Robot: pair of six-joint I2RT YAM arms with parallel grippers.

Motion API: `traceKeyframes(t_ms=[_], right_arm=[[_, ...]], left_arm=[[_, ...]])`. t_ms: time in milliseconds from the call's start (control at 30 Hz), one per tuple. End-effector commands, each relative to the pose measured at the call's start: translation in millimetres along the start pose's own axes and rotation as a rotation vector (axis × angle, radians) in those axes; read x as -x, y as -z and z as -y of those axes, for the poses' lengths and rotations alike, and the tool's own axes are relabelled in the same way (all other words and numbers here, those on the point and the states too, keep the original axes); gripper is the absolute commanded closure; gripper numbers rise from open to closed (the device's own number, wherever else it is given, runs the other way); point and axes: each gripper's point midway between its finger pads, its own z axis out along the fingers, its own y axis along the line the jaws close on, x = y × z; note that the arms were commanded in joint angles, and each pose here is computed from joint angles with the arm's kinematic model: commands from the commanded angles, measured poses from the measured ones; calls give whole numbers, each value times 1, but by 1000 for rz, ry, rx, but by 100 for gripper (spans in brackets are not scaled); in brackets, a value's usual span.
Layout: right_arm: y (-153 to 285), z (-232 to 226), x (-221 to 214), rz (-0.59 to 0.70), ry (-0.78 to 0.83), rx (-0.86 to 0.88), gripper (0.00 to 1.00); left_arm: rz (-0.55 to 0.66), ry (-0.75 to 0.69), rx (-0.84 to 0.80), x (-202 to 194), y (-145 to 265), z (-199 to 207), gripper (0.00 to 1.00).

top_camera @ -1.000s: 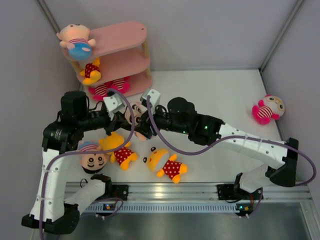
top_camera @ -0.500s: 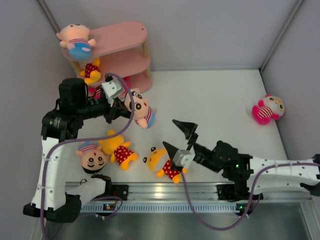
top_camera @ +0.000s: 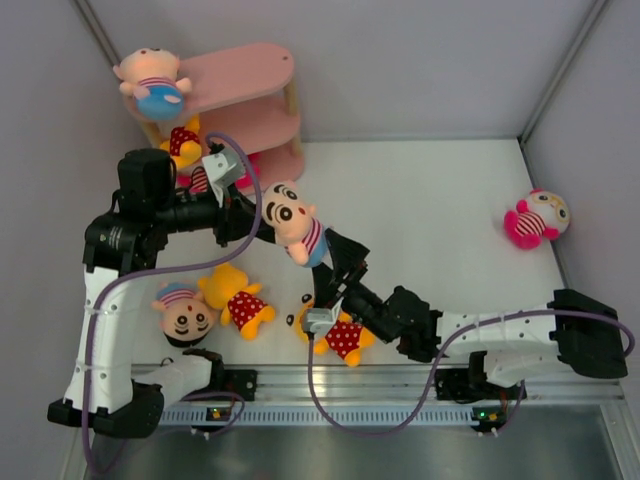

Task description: Place and organize the stuffed toys onto the shelf

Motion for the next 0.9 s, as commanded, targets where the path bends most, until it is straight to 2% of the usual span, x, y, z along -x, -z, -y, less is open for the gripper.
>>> traceKeyframes(t_ms=[0,133,233,267,333,400,433,533,567,600,667,700,767,800,833,867], right_arm=[[-9,48,2,26,-76,-171,1],[-14,45,-1,31,-77,-165,2],[-17,48,4,55,-87,-160,19],[-17,50,7,66,-89,-153,31],[-18,51,14,96,-114,-134,47],[-17,49,18,110,-116,-107,56],[-16,51,22,124,-123,-108,65],[-17,57,31,146,-168,-98,84],[-17,65,32,146,-188,-109,100],[-18,70,32,143,-228,-115,100],[-24,90,30,130,-260,-115,100],[-29,93,30,133,-311,-95,100],[-46,112,15,88,-352,-58,100],[-54,113,10,76,-388,-27,100],[-64,150,-7,41,-387,-82,100],[-79,127,-19,-20,-359,5,100]], left_arm=[[78,-47,-70,24,5,17,100],[88,-35,-102,28,4,21,100],[84,-18,-109,28,2,19,100],[80,-13,-107,27,1,17,100],[69,-7,-88,24,-1,12,100],[60,0,-70,22,-2,7,100],[49,4,-45,19,-4,1,100],[25,13,20,16,-5,-14,100],[5,13,86,14,-5,-26,71],[-4,5,136,14,-2,-34,47],[-20,-32,268,18,10,-52,12],[-26,-74,319,21,16,-59,2],[-24,-124,450,32,36,-71,2],[-52,-137,590,33,53,-89,2],[-55,-153,684,40,69,-97,2],[-59,-167,763,42,84,-100,2]])
